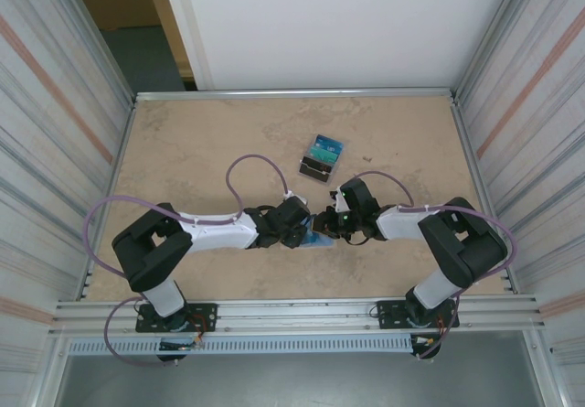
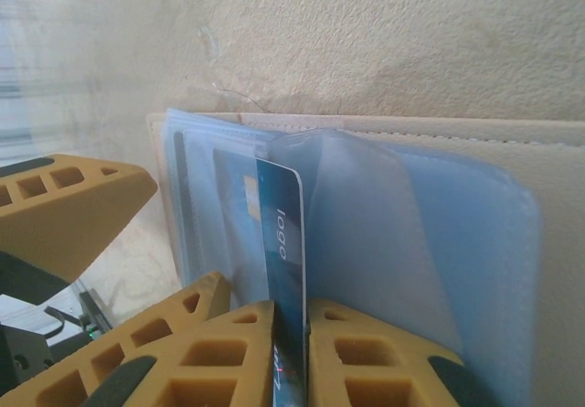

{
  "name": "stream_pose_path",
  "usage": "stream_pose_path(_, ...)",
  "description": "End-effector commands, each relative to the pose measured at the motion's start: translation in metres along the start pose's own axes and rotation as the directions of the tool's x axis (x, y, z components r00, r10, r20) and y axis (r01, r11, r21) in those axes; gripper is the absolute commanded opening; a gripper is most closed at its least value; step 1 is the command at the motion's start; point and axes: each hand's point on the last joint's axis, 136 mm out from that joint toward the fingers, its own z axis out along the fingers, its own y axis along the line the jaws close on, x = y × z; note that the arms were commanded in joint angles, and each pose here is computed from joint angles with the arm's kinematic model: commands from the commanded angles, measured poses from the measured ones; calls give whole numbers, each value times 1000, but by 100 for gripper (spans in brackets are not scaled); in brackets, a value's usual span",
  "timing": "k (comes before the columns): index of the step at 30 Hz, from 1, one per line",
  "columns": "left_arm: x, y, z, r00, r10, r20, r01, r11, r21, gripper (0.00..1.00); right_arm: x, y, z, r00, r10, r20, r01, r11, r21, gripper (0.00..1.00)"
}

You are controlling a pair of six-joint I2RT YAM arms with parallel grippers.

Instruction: Take the credit cards out of the card holder

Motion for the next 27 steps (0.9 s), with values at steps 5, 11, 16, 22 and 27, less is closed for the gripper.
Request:
stream_pose_path(5, 21, 8, 3, 998, 10, -56, -12, 999, -38, 63, -2, -15, -10, 1000, 4, 17, -5, 998, 60, 9)
stream_pose_path(11, 20, 11, 2, 998, 14, -55, -17, 998, -57, 63, -2, -21, -18, 1000, 2, 25, -4, 996, 87, 6)
stream_pose_path(16, 17, 16, 1, 998, 26, -50, -30, 997, -78, 63, -1, -26, -27, 1000, -13, 27, 10, 992, 127, 4)
stream_pose_path(22, 10, 27, -3, 999, 31, -31, -34, 994, -101, 63, -2, -26, -44, 998, -44, 53, 35, 986, 164, 4)
stream_pose_path(27, 0, 31, -9, 999, 52, 0, -52, 994, -96, 63, -5, -15, -63, 991, -101, 91, 85, 982, 169, 4)
